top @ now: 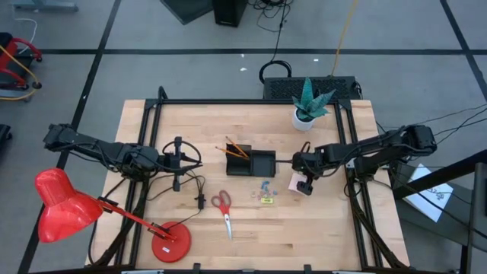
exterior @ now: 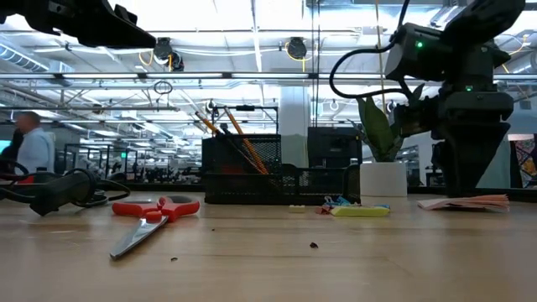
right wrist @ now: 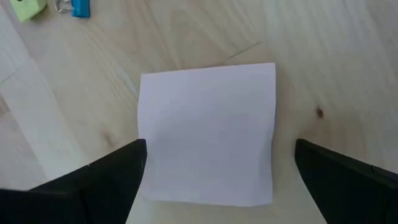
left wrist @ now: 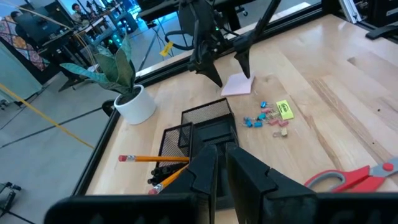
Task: Pick and place office supplies into organizer
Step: Put the sticky note into the black desk organizer
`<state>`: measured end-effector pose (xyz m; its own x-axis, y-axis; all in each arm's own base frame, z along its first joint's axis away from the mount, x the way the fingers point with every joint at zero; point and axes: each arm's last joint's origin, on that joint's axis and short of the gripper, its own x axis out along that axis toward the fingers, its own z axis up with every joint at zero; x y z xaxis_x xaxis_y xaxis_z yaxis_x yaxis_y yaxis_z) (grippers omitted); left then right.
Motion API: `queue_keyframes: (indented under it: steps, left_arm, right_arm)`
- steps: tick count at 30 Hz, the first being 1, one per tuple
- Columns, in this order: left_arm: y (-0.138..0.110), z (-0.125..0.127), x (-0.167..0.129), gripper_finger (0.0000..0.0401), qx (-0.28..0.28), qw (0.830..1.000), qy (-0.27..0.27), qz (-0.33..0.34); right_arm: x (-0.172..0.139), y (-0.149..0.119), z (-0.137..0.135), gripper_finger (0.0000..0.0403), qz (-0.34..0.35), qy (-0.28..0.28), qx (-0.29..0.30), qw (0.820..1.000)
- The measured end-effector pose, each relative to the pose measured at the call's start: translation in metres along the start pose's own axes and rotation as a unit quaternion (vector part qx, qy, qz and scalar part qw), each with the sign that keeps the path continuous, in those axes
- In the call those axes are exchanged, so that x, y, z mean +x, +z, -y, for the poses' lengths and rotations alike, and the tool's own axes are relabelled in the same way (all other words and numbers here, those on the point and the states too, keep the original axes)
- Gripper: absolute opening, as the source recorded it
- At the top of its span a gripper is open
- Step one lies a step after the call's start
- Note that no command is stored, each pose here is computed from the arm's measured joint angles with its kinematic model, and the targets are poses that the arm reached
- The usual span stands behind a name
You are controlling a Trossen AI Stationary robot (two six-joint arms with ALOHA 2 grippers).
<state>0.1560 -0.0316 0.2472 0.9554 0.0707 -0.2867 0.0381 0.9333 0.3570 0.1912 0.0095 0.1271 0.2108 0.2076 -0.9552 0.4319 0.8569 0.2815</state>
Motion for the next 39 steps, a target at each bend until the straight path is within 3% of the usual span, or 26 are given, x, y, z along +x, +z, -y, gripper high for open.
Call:
queue_keyframes:
  steps: [12,20,35,39]
  left_arm:
    - [0.000,0.000,0.000,0.0044,-0.001,1.000,0.000,0.000]
    - [0.000,0.000,0.000,0.0044,-0.001,1.000,0.000,0.000]
    - [0.000,0.000,0.000,0.0044,-0.002,1.000,0.000,0.000]
    - [0.000,0.000,0.000,0.0044,-0.002,1.000,0.000,0.000]
  right_arm:
    - [0.003,-0.006,-0.010,0.0399,0.006,-0.011,-0.009,1.000]
    - [0.005,-0.003,-0.026,0.0399,0.023,0.059,-0.034,0.997]
    - [0.041,-0.020,-0.036,0.0398,0.016,-0.102,-0.113,0.988]
    - [0.044,-0.023,-0.039,0.0391,0.022,-0.115,-0.124,0.985]
